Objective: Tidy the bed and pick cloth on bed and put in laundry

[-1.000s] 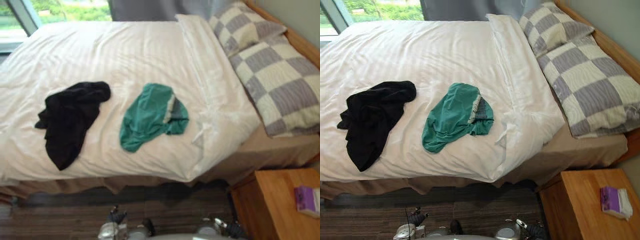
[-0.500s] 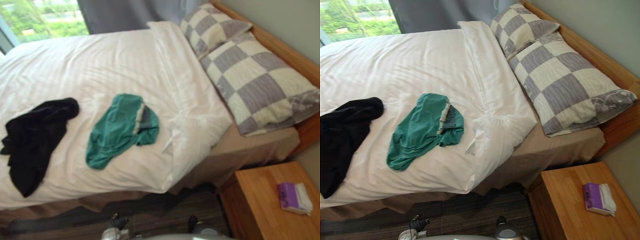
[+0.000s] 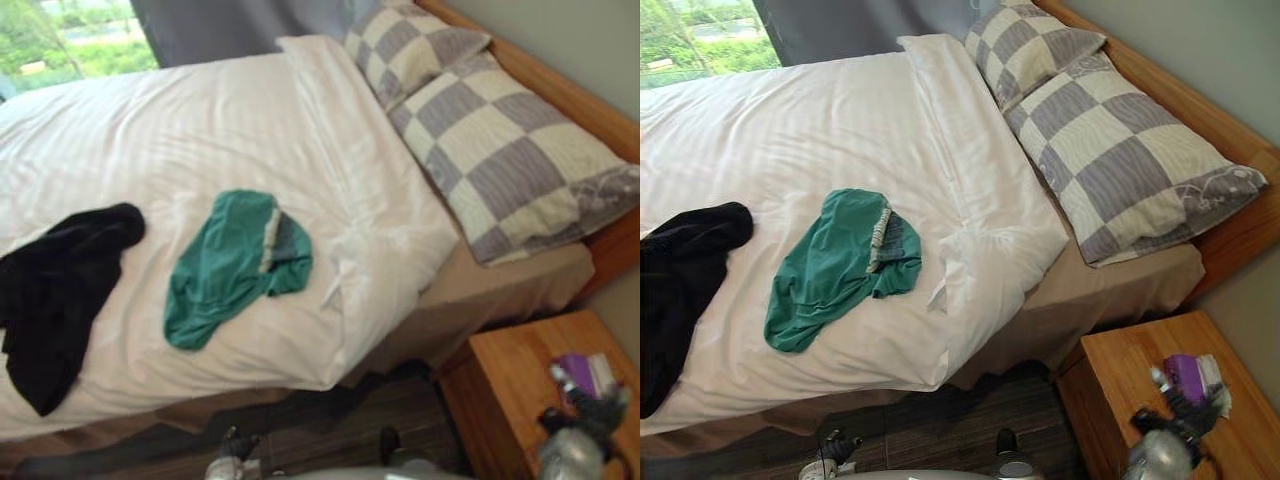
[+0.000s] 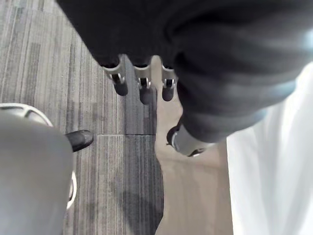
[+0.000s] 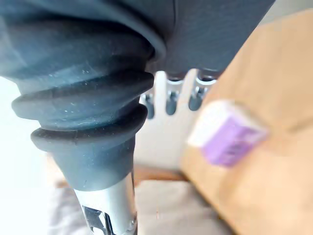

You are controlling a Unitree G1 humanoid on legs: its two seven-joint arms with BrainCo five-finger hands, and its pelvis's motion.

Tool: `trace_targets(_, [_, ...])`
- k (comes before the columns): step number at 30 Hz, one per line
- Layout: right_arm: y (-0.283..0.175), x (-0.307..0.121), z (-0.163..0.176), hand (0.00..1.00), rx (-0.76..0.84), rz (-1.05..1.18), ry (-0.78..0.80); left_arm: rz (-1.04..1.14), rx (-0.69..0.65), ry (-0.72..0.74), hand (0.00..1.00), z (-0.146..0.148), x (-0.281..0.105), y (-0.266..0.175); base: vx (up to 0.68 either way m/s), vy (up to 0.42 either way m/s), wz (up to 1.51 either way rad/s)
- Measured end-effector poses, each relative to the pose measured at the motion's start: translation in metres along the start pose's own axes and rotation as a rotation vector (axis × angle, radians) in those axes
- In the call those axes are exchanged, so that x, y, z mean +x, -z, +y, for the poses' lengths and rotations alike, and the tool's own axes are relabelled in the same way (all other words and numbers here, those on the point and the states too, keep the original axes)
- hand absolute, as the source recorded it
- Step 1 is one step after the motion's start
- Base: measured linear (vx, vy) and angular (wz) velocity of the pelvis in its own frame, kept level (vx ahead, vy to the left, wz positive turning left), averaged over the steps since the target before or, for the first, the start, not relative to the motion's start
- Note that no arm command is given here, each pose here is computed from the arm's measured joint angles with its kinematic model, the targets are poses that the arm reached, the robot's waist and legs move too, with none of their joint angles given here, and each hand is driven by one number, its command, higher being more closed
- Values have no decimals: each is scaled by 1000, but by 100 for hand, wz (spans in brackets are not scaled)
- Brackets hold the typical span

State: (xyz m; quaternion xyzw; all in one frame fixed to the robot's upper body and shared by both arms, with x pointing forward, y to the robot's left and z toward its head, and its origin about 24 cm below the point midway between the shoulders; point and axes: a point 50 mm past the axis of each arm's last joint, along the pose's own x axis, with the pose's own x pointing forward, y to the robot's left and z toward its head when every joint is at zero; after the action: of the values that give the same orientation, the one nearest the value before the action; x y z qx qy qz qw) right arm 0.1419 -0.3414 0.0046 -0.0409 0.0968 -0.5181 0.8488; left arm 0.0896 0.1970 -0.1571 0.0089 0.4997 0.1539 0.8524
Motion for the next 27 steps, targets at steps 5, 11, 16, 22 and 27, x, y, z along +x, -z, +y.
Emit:
trace_targets(5, [-90,21,31,0,-147,-412,-123,-13,31,7,0,2,0,0,-32,-9,30])
trace_targets(11, [-130,-13,116,0,-367,-722,-537,-32,60,9,0,4,0,-3,-2,4,27])
trace_targets(16, [-137,-50,171,0,-481,-870,-825,-38,74,-4,0,10,1,-5,-4,22,27])
trace_targets(22, [-150,-68,211,0,-606,-979,-986,-7,122,-22,0,22,-2,8,-31,15,18])
trace_targets(27, [-165,-66,223,0,-660,-1019,-999,2,122,-25,0,23,-4,11,-48,4,31])
